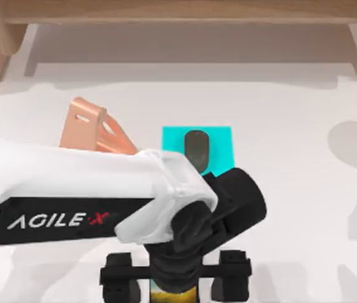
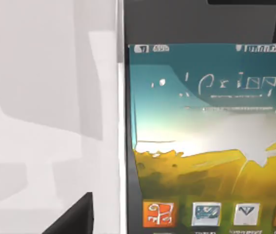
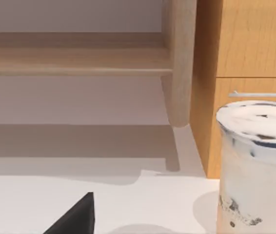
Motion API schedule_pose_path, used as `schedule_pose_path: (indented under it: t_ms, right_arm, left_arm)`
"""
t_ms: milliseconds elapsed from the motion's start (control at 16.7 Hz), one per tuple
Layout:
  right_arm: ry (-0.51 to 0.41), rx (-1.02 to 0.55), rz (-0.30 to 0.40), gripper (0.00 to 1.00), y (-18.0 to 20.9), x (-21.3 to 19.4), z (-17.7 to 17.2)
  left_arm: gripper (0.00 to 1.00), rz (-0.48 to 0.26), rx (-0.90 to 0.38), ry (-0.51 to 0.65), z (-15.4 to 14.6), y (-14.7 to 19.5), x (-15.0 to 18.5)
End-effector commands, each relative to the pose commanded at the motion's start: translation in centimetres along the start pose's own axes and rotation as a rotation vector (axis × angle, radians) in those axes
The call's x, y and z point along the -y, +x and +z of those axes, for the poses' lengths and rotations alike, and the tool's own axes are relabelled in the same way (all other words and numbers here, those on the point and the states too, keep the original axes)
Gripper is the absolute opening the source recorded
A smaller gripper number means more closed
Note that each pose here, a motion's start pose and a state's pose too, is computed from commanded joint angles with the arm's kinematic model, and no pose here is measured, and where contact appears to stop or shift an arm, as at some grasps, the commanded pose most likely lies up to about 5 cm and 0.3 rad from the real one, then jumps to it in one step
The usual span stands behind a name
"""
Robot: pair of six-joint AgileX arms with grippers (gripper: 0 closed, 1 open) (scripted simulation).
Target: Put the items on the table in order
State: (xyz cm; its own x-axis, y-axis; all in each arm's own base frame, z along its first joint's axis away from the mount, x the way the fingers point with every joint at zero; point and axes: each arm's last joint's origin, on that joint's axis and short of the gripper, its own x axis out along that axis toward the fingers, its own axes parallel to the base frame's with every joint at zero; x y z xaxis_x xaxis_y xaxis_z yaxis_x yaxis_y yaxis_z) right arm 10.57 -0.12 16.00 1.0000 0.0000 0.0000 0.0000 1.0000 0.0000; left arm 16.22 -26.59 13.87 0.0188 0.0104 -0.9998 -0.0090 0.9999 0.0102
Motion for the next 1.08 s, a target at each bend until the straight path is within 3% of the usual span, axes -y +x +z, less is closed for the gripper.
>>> schedule_pose_path:
  t_ms: [300, 540, 1080]
  right_arm:
    - [0.0, 0.0, 0.0, 1.0, 0.0, 0.0, 0.0]
    - [0.0, 0.0, 0.0, 1.0, 0.0, 0.0, 0.0]
    - [0.0, 0.0, 0.0, 1.0, 0.0, 0.0, 0.0]
  left_arm:
    - [1.0, 0.0, 0.0, 0.0, -0.2, 3.4, -0.2]
    - [1.0, 0.001, 0.0, 0.0, -0.2, 3.5, -0.2]
    - [0.32, 0.001, 0.0, 0.0, -0.2, 3.5, -0.2]
